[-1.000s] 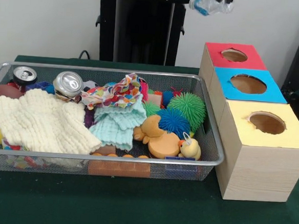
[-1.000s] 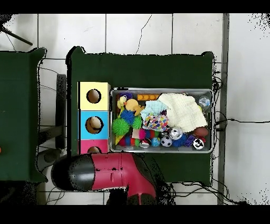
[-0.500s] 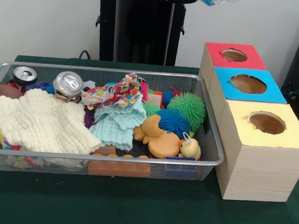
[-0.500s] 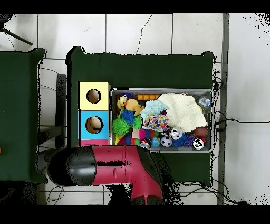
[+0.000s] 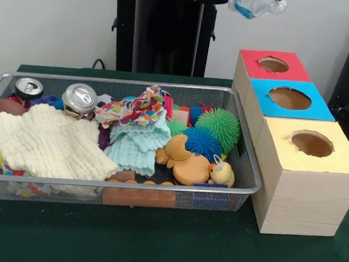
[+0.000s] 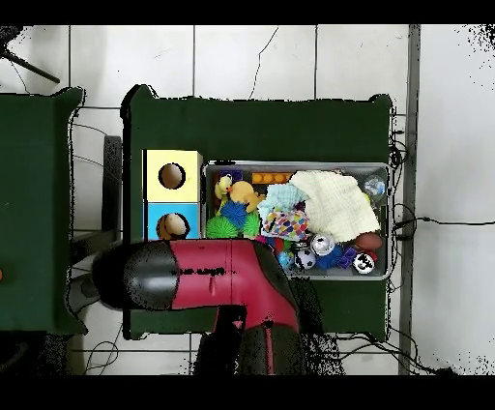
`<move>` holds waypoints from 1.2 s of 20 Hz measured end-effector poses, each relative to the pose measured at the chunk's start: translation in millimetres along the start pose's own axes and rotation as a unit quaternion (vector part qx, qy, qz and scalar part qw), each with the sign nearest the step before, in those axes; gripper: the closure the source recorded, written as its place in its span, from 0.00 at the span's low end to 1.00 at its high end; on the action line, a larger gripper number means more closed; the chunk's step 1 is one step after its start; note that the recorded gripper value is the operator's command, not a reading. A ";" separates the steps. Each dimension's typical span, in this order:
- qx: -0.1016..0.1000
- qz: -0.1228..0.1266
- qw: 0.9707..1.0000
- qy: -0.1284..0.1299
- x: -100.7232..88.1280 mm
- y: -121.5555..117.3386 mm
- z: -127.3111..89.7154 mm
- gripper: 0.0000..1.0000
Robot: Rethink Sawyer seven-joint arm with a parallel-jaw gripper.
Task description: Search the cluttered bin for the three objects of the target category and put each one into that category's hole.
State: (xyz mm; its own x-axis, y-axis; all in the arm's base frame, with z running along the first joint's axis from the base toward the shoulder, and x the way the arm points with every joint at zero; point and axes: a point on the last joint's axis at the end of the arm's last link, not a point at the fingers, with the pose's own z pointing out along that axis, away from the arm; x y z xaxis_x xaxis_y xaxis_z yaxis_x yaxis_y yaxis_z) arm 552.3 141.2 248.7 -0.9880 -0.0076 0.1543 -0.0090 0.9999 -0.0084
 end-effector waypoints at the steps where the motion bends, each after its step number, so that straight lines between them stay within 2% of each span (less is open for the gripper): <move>1: 0.000 0.000 1.000 -0.001 -8.3 -0.2 1.9 1.00; 3: -0.001 0.000 1.000 -0.005 -22.2 -0.7 4.9 1.00; 4: -0.001 0.000 1.000 -0.005 -23.5 -0.7 5.2 1.00; 5: -0.002 0.001 1.000 -0.009 -39.1 -1.3 8.2 1.00; 14: -0.004 0.005 1.000 -0.022 -89.4 -7.5 12.5 1.00; 18: -0.005 0.008 1.000 -0.018 -108.0 -11.1 12.9 1.00; 24: -0.007 0.010 1.000 0.003 -132.3 -12.8 7.9 1.00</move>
State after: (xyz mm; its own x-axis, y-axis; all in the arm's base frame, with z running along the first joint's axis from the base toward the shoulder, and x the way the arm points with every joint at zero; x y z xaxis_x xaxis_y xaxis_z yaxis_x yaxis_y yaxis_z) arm 681.9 129.3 220.6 -0.9870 0.0115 0.1603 0.0121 0.9999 0.0024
